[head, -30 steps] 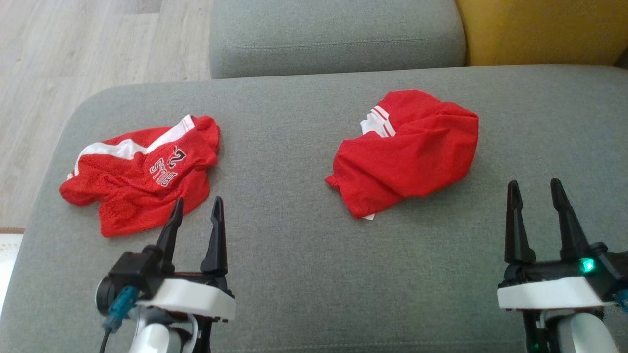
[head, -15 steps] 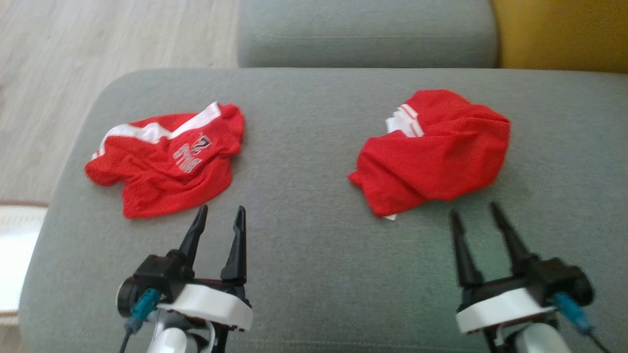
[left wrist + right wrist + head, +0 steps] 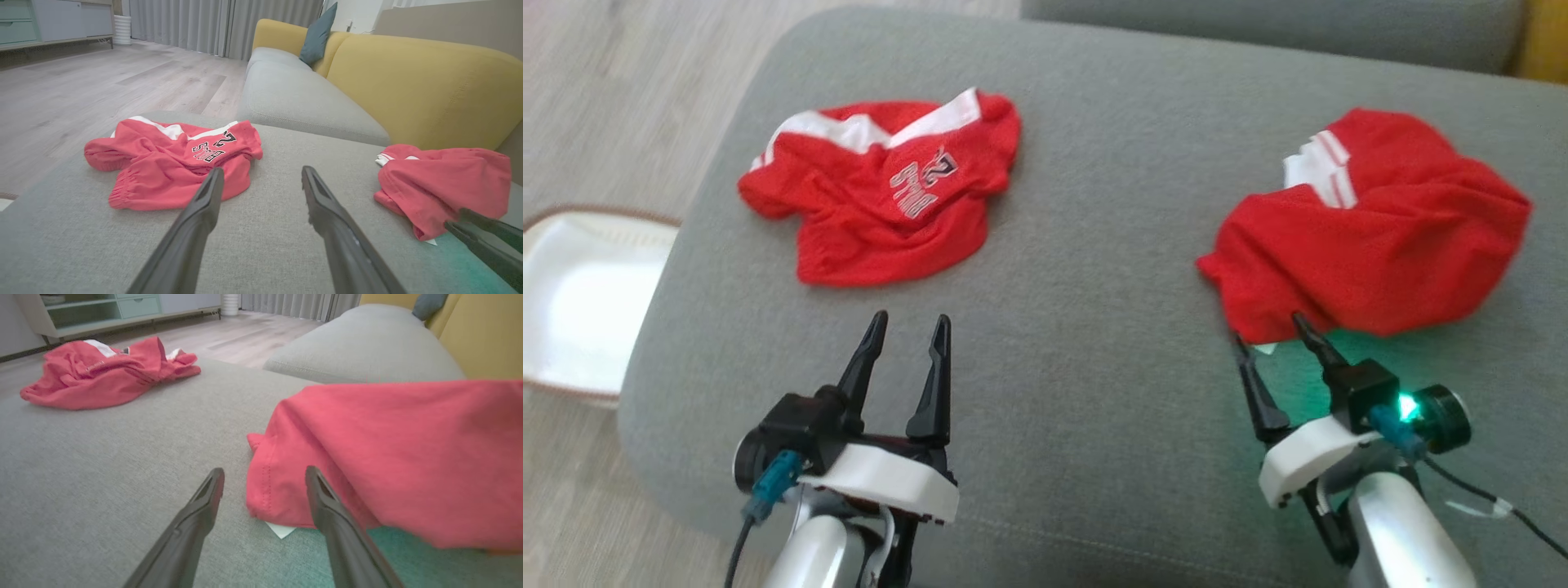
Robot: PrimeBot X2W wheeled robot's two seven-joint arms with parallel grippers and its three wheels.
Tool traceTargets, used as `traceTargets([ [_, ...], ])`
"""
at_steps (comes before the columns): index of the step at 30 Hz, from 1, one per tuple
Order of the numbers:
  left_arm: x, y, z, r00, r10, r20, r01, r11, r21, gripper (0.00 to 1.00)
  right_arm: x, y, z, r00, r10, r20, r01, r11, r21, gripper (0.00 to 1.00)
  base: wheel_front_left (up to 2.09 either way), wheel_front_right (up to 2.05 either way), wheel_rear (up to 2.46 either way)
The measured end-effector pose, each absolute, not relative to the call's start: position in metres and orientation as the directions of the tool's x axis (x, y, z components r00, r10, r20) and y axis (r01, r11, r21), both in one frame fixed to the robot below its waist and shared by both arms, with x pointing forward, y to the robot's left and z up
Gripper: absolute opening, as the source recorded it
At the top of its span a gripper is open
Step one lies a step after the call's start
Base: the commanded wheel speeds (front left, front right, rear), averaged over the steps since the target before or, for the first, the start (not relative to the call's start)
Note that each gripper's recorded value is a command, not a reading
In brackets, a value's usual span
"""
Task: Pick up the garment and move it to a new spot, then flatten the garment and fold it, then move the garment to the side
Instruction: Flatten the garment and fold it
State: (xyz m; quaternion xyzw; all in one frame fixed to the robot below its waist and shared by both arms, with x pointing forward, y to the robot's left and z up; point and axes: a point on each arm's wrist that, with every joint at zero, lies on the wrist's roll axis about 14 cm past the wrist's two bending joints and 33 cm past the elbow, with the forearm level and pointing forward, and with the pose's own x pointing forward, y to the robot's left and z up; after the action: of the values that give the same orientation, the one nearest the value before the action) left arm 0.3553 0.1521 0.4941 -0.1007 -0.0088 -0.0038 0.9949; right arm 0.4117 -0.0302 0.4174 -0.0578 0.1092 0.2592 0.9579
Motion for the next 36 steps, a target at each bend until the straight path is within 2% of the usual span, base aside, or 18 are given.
traceTargets([
  [4, 0.355, 0.16, 0.484, 1.0, 0.021, -0.015, -0.024, 0.978, -0.207, 1.0, 0.419, -0.028, 0.393, 0.818, 0.483, -0.314, -0.525, 0.849, -0.062, 1.0, 0.0, 0.0, 0.0],
  [15, 0.362, 0.166, 0.479, 0.998, 0.045, -0.036, -0.051, 0.976, -0.213, 1.0, 0.436, -0.018, 0.361, 0.774, 0.488, -0.404, -0.564, 0.821, -0.09, 1.0, 0.0, 0.0, 0.0],
  [16, 0.362, 0.166, 0.479, 0.998, 0.046, -0.037, -0.053, 0.975, -0.214, 1.0, 0.437, -0.017, 0.36, 0.772, 0.489, -0.407, -0.566, 0.82, -0.087, 0.44, 0.0, 0.0, 0.0],
  [17, 0.362, 0.166, 0.479, 0.998, 0.048, -0.038, -0.055, 0.975, -0.217, 1.0, 0.44, -0.015, 0.36, 0.771, 0.491, -0.406, -0.568, 0.819, -0.087, 0.0, 0.0, 0.0, 0.0],
  [24, 0.36, 0.163, 0.489, 0.999, 0.037, -0.008, -0.038, 0.976, -0.217, 1.0, 0.44, -0.009, 0.367, 0.764, 0.508, -0.398, -0.585, 0.806, -0.093, 0.0, 0.0, 0.0, 0.0],
  [29, 0.356, 0.162, 0.501, 0.999, 0.033, 0.03, -0.026, 0.976, -0.217, 1.0, 0.435, 0.01, 0.393, 0.76, 0.565, -0.321, -0.618, 0.781, -0.086, 0.0, 0.0, 0.0, 0.0],
  [32, 0.353, 0.161, 0.508, 0.998, 0.031, 0.052, -0.018, 0.976, -0.218, 1.0, 0.442, 0.027, 0.427, 0.762, 0.608, -0.221, -0.637, 0.766, -0.087, 0.0, 0.0, 0.0, 0.0],
  [36, 0.344, 0.163, 0.507, 0.998, 0.039, 0.052, -0.027, 0.976, -0.216, 1.0, 0.457, 0.059, 0.507, 0.739, 0.673, -0.008, -0.67, 0.734, -0.11, 0.0, 0.0, 0.0, 0.0],
])
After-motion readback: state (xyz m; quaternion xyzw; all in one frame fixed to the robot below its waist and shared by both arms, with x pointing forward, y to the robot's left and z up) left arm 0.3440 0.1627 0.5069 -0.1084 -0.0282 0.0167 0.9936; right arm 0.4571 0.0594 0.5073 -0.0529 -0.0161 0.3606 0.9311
